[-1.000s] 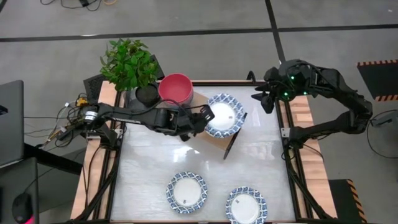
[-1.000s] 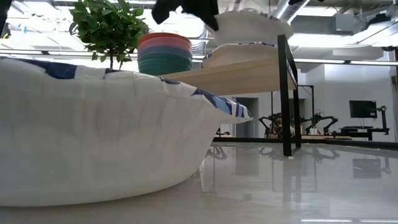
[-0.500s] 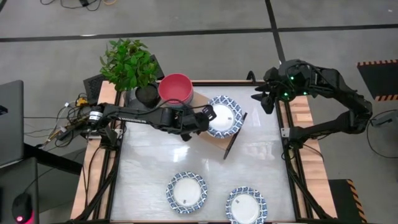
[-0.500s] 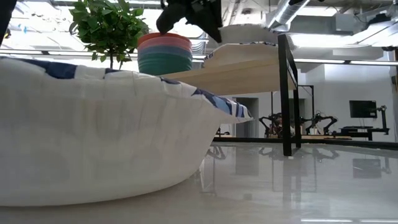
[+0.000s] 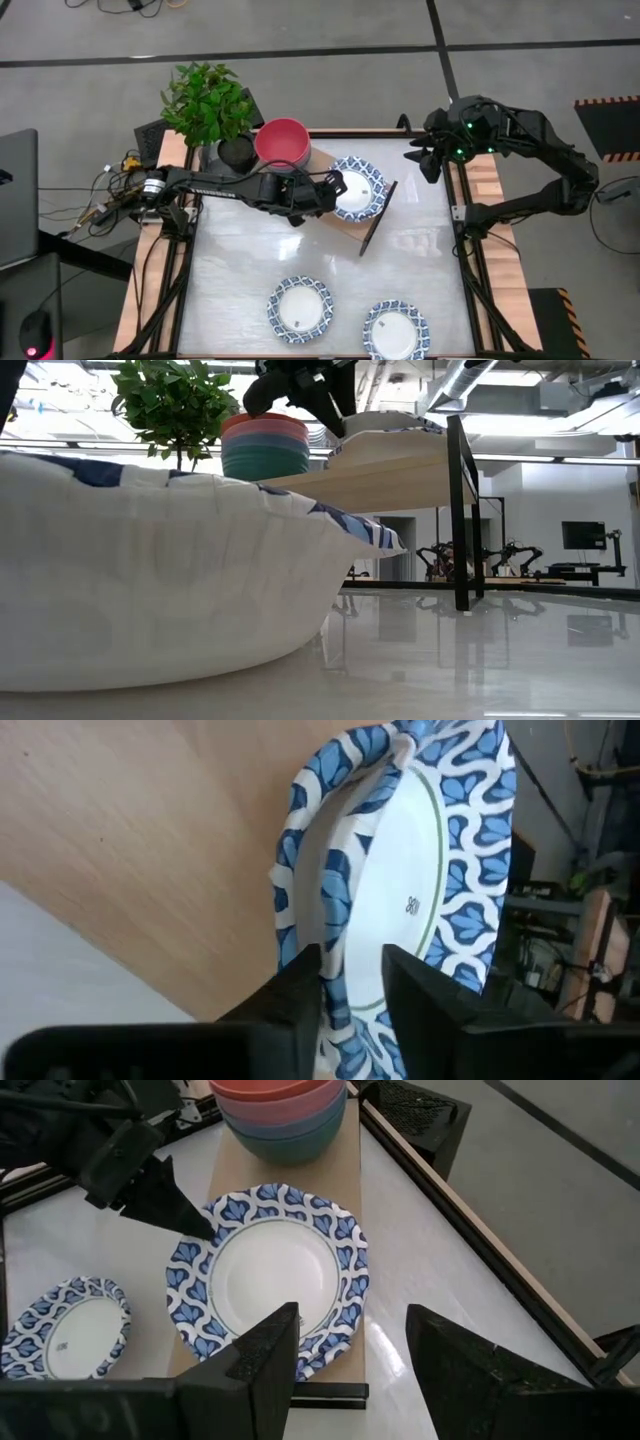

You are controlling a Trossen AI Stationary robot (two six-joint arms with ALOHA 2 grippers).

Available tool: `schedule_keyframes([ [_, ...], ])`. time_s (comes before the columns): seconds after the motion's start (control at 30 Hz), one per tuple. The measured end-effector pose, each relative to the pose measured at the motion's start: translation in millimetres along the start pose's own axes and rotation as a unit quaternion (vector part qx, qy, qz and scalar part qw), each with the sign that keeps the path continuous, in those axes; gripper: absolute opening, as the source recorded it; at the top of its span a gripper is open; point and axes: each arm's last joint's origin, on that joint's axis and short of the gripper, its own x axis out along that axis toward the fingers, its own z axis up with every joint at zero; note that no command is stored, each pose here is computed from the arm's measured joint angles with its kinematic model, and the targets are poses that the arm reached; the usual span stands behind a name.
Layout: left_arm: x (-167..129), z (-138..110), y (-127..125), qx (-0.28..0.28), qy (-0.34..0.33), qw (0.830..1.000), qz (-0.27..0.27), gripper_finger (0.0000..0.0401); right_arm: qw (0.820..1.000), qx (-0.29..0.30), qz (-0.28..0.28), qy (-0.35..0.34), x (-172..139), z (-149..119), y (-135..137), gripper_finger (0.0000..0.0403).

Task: Place and stack bowls onto a shelf
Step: Stack the white patterned bowl on top of the other white patterned bowl on the shelf

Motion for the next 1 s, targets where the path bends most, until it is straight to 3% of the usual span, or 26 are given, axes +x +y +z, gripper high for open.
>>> schedule_keyframes([
  [0.33,1.1,0.8,2.5,0.061,0.041,0.997,0.027,0.0175,1.000,-0.002,-0.002,0.008,7.1,2.3,1.1,0.0210],
  [0.6,1.0,-0.4,3.6,0.132,0.080,0.987,0.036,0.0185,1.000,-0.004,-0.005,0.023,19.3,5.5,2.8,0.0210],
  [0.73,-4.6,0.1,5.1,0.218,0.122,0.967,0.041,0.0185,1.000,-0.004,-0.005,0.028,23.9,6.7,3.7,0.0210],
  [0.87,-14.3,3.2,10.5,0.324,0.152,0.932,0.056,0.0185,1.000,0.004,-0.003,0.031,26.6,7.3,5.9,0.0210],
  [1.0,-35.9,-0.1,16.4,0.379,0.171,0.908,0.057,0.0185,1.000,0.010,0.005,0.028,26.1,7.3,8.6,0.0210],
])
